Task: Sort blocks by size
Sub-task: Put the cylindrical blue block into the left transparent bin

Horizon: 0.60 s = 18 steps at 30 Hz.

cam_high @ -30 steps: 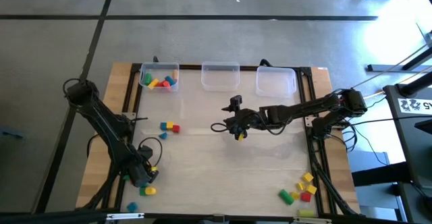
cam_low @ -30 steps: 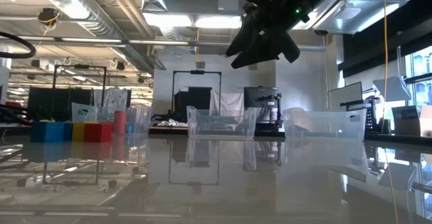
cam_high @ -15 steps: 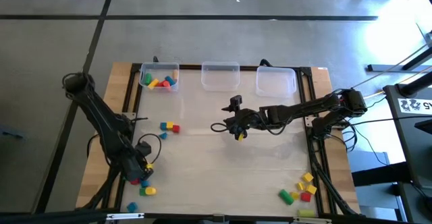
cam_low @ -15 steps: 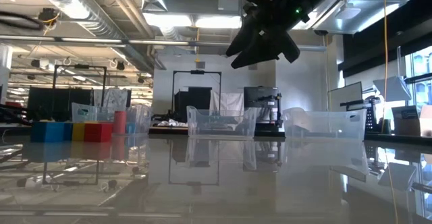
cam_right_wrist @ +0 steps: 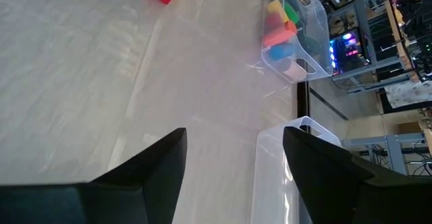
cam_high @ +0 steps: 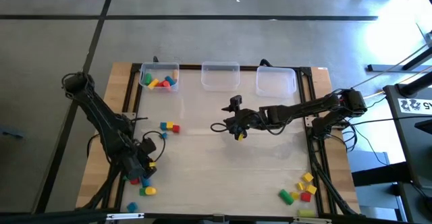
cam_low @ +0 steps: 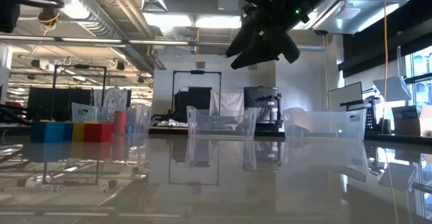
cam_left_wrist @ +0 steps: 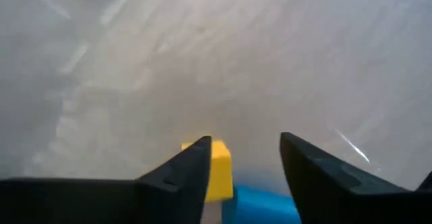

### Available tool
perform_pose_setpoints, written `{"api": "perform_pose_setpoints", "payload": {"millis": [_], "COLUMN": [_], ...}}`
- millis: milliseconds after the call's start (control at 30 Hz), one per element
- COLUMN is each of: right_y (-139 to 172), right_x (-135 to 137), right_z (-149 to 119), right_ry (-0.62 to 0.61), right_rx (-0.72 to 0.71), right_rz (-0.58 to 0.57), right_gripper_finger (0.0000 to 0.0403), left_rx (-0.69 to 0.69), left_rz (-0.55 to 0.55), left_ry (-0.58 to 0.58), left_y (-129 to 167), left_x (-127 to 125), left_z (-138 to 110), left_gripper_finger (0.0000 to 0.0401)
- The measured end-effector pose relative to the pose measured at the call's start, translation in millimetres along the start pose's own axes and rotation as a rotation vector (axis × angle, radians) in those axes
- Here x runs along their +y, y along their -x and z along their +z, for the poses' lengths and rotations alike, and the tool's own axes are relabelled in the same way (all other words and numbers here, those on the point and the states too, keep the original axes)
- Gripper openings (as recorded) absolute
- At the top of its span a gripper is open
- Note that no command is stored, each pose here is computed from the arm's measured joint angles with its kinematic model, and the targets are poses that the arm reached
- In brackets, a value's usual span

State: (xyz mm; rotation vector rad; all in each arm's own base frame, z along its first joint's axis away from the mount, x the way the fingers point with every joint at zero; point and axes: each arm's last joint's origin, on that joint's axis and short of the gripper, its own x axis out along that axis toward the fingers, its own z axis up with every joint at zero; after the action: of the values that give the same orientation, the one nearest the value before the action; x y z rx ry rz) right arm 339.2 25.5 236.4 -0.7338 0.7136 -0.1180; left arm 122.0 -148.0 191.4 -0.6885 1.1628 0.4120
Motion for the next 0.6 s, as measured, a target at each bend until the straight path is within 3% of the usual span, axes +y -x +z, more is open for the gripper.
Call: {"api": "perform_pose_setpoints", "payload": {"millis": [167, 433, 600], "right_y": [0, 0, 0], "right_x": [0, 0, 0], "right_z": [0, 0, 0], "right_ry": [0.0, -0.002, -0.002], "right_rx": [0.0, -0.003, -0.003], "right_rz": [0.0, -0.002, -0.002], "right_gripper_finger": [0.025, 0.025, 0.025], "left_rx": [-0.189, -0.648, -0.71], "left_rz": [0.01, 0.102, 0.109], "left_ry": [-0.114, -0.37, -0.552], "left_y": [-1, 2, 2], "left_x": [-1, -7, -21], "left_z": [11, 35, 49], "left_gripper_finger": [0.0231, 0.0236, 0.0236]}}
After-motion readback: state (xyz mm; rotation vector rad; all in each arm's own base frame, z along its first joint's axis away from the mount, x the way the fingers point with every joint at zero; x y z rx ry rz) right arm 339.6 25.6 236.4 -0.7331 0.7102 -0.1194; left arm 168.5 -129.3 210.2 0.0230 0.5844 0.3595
